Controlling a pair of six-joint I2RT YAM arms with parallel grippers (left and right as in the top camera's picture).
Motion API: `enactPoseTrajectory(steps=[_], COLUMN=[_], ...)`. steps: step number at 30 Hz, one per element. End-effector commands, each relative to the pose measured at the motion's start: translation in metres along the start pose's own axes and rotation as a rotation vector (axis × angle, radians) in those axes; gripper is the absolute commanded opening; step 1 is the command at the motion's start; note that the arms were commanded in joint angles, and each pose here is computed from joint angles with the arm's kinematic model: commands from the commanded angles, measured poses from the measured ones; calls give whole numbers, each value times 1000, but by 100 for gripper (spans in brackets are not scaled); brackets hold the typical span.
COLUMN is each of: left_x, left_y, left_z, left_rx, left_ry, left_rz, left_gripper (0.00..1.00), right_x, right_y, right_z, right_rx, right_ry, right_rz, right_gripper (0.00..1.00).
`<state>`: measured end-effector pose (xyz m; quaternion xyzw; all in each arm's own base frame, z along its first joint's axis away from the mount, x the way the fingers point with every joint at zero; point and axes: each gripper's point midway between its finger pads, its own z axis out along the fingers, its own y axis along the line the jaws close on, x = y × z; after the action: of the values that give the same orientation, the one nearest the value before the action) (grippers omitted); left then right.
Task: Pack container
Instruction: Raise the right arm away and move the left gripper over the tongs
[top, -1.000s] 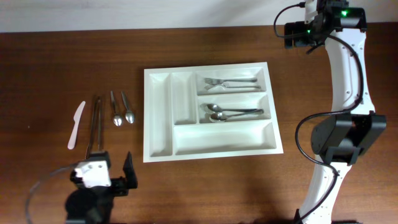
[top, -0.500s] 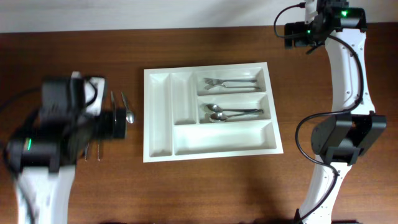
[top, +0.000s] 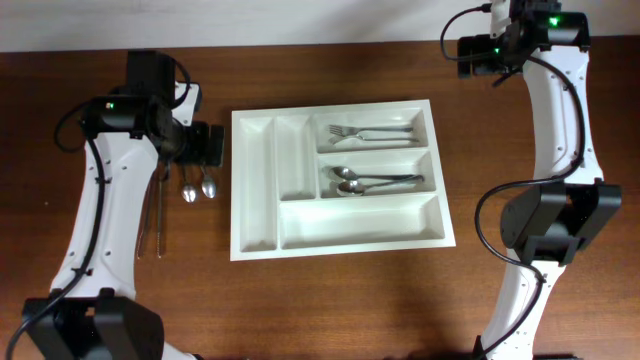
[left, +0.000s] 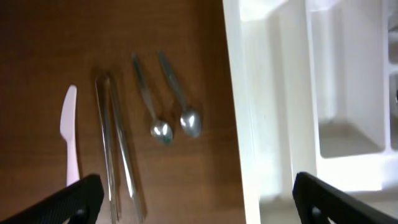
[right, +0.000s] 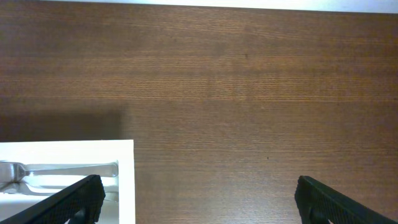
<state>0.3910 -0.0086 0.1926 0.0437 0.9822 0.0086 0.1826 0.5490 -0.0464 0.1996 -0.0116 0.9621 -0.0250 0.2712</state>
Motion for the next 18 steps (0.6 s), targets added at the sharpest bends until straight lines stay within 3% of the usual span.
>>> enactPoseTrajectory(steps=[1,10,18], left_x=[-13,-15,1], left_y=[2,41,48], left_z=[0,25,64], left_rx=[15,-28,-41], left_ry=[-42,-22,96], left_rz=[-49,-384,-375], left_gripper=[99,99,99], right_x=[-10,-10,-10], right_y=[1,1,1], right_z=[-15,-15,-15], right_rx=[9,9,9], right_ry=[-39,-39,-39], right_rz=[0,1,1], right_gripper=[99,99,98])
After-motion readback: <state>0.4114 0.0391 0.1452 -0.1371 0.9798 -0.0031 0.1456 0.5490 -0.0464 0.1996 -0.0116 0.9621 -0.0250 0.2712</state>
